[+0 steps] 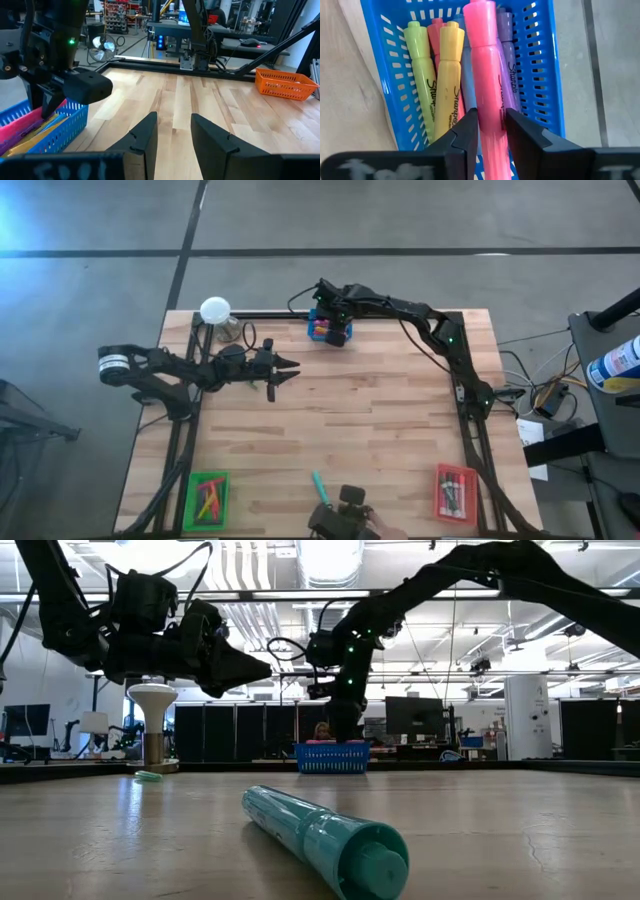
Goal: Pick & Place Markers
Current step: Put the pink highlighter into the blue bin, then put the green pen into the green bin
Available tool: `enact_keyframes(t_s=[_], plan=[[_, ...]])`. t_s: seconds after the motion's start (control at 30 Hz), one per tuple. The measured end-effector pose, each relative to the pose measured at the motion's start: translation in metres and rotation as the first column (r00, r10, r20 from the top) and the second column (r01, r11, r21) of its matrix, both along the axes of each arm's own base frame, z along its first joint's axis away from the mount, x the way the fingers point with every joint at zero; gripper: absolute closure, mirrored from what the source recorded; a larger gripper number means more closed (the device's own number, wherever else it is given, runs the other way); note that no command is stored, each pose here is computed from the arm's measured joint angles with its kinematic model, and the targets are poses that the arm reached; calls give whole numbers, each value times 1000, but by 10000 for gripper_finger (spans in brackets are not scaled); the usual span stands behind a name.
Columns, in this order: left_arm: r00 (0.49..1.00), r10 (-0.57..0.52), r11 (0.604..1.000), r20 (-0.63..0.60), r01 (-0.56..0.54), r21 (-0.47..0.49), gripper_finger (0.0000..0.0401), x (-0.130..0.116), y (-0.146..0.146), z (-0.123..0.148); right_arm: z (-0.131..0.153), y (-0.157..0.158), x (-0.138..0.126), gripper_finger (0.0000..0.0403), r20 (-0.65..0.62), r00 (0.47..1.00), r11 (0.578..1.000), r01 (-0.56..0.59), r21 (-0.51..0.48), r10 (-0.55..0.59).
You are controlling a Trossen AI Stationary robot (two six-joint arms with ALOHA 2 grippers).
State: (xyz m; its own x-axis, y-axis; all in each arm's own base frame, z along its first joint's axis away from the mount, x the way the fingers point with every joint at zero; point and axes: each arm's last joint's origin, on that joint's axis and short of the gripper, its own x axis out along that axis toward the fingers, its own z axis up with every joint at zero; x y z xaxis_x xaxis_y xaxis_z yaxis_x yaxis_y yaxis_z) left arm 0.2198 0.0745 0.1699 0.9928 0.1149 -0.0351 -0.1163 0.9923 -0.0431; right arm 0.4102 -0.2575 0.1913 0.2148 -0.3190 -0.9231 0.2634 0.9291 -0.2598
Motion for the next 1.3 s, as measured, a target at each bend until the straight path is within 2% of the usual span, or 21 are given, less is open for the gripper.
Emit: enact_keyframes(t_s=[0.23,0.33,0.43,0.6,0.7,0.77,0.93,1.1,1.3], plan=[[1000,0,1000,0,0,0,288,0,0,0,7,2,-1,278,-6,1000,999,13,-39,-14],[1000,0,1000,0,0,0,288,0,0,0,14,7,-2,277,-20,999,996,42,-74,-44],[1000,0,1000,0,0,0,288,0,0,0,27,16,-3,297,11,999,995,52,-83,-52],[1000,0,1000,0,0,0,288,0,0,0,40,44,-6,354,89,996,997,35,-66,-29],[1000,0,1000,0,0,0,288,0,0,0,44,64,-13,387,178,984,996,27,-82,-12],[1000,0,1000,0,0,0,288,0,0,0,46,77,-22,392,254,967,995,32,-94,-7],[1000,0,1000,-4,0,-1,288,0,0,0,47,104,-53,392,475,880,998,30,-60,2],[1000,0,1000,-7,0,-2,288,0,0,-1,48,134,-89,392,679,733,998,19,-65,30],[1000,0,1000,-8,0,-3,288,0,0,-1,41,163,-130,392,838,539,994,15,-108,83]])
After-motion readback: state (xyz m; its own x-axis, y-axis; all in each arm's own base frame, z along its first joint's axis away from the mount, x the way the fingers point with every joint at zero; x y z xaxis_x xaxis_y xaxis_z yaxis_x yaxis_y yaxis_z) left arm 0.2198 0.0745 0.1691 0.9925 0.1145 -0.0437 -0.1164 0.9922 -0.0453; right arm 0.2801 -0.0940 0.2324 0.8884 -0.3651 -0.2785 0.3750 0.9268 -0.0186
